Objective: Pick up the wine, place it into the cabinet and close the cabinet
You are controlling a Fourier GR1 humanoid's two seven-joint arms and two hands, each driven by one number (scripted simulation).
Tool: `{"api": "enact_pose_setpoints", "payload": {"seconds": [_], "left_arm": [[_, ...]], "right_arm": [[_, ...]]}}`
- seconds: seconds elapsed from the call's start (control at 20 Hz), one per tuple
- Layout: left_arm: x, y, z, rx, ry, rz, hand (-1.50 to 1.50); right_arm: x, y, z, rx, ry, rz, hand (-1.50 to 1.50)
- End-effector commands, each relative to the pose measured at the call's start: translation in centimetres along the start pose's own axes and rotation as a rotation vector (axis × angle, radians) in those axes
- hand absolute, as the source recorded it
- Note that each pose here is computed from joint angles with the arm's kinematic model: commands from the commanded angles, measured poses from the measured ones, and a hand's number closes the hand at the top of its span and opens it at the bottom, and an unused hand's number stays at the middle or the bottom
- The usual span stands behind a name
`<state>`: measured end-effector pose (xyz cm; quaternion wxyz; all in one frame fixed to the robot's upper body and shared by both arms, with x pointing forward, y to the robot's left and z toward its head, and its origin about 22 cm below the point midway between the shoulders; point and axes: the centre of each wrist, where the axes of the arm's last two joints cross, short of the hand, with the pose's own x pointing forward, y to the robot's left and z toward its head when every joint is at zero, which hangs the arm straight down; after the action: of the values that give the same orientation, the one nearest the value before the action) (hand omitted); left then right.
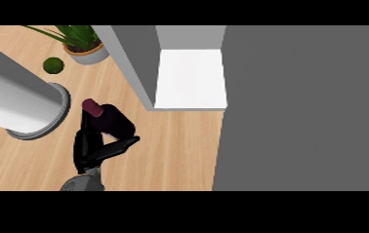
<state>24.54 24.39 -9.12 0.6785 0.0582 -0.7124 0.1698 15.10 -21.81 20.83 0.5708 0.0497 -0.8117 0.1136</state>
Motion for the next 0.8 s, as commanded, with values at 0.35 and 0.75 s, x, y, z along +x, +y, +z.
{"api": "enact_pose_setpoints", "payload": {"seconds": [0.35,0.75], "left_arm": [[-1.9,1.8,-1.8,-0.017,-0.026,0.097,-1.50],[-1.0,-2.2,-2.5,-0.156,-0.019,0.063,1.50]], "right_arm": [[1.9,0.5,2.0,0.024,-0.056,-0.051,-1.50],[2.6,0.3,2.1,0.011,-0.049,-0.049,-1.50]]}}
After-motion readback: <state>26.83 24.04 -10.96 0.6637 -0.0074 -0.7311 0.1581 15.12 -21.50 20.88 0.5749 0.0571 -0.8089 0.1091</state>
